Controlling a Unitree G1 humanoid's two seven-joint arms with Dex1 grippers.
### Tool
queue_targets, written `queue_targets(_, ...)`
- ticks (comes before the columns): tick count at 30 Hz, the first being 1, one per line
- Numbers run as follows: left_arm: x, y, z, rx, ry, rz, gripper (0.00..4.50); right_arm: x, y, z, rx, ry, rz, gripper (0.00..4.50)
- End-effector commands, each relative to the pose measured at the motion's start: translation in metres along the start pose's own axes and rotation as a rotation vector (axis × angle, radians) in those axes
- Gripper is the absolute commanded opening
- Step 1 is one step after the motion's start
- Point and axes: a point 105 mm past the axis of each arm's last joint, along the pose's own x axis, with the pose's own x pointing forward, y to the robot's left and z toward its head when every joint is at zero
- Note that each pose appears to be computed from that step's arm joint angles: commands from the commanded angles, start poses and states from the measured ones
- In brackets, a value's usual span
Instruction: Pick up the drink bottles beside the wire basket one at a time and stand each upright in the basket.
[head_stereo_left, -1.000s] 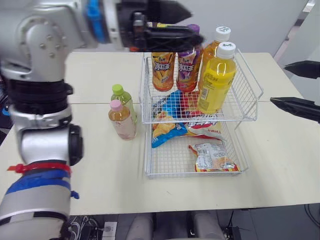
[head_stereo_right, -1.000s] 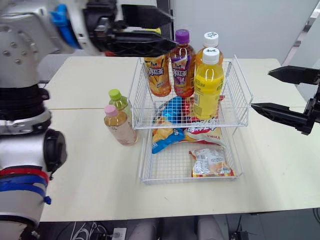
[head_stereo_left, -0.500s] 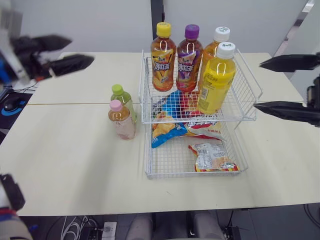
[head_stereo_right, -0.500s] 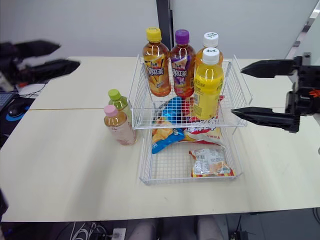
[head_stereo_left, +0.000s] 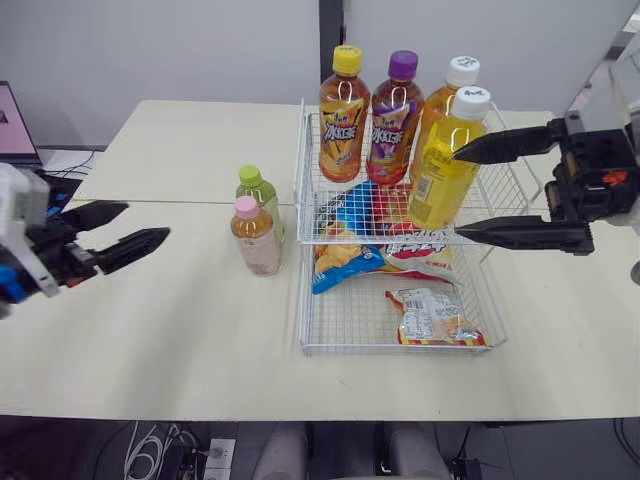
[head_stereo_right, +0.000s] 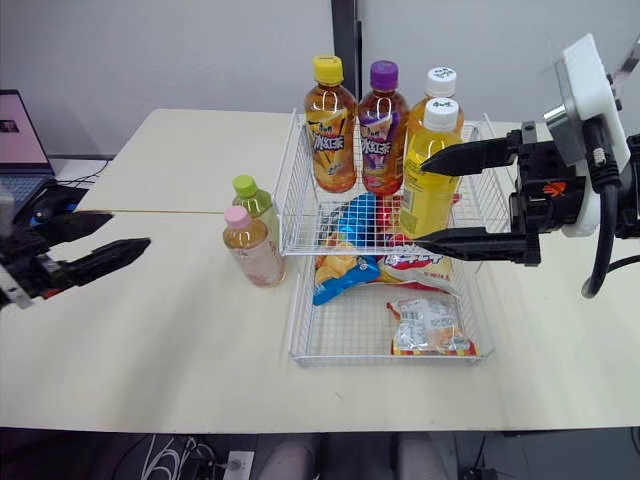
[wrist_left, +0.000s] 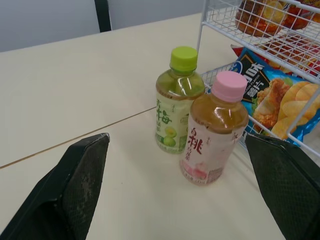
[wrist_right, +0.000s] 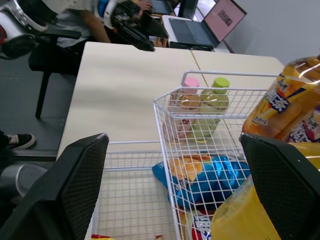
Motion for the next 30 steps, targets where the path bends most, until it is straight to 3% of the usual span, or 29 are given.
queue_targets(1,0.024,-0.024,0.01,0.025,-0.068,0.0,4.49,-0.002,0.004,0.011,-0.02,-0.023,0.019,4.5)
queue_targets(11,0.081,-0.049,0.006,-0.048,-0.129,0.11,4.49,0.0,0.003,0.014,-0.029,-0.032,0.018,4.5)
queue_targets(20,0.093,-0.05,-0.004,-0.011,-0.115,0.231,4.49,-0.001,0.002,0.013,-0.034,-0.043,0.015,4.5)
queue_targets(24,0.097,-0.056,-0.002,-0.016,-0.128,0.228,3.65,-0.002,0.002,0.014,-0.038,-0.043,0.013,4.5)
queue_targets(30,0.099,-0.058,0.002,-0.039,-0.139,0.246,1.7,-0.004,0.002,0.015,-0.041,-0.044,0.016,4.5)
